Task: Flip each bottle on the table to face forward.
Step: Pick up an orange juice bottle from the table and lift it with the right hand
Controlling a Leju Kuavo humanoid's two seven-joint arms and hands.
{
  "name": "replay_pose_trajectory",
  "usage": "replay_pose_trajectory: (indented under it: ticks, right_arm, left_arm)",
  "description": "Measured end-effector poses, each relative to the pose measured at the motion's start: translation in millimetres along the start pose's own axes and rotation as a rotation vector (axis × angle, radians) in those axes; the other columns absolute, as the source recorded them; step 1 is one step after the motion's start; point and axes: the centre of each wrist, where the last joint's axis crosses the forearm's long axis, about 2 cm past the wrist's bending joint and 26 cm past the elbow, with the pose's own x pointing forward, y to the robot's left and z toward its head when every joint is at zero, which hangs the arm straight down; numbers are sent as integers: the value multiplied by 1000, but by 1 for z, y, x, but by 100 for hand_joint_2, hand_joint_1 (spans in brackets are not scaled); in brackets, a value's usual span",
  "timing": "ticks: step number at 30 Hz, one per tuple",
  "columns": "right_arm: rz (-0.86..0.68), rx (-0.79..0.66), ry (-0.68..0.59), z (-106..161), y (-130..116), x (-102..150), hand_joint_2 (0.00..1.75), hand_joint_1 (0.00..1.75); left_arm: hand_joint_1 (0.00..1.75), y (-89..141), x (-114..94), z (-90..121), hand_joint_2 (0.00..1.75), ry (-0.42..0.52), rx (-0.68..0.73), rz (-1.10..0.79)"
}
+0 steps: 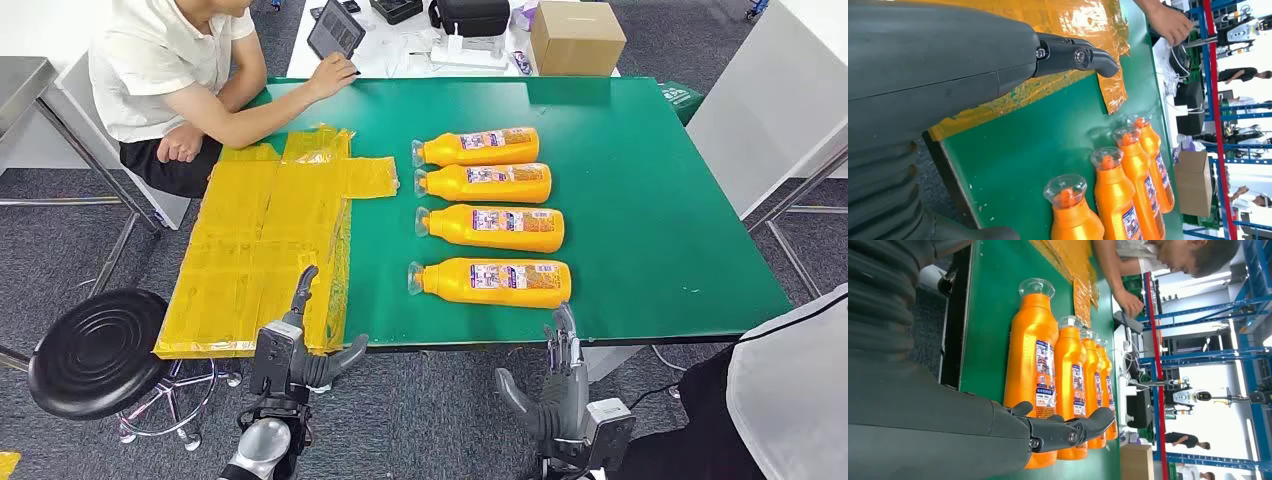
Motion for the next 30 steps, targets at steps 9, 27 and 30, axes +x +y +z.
replay_pose_trajectory:
  ticks: [9,27,30]
  right_arm:
    - [-2,1,-2,-1,0,0,175,0]
    - [31,-14,-3,-2,-1,-1,175,0]
    - [113,-64,-42,-11,-3,4,175,0]
  left_arm:
    - [0,0,0,-1,175,-1,-3,0]
    - [0,0,0,-1,175,7,-4,1]
    - [0,-1,1,-1,175,7,-8,3]
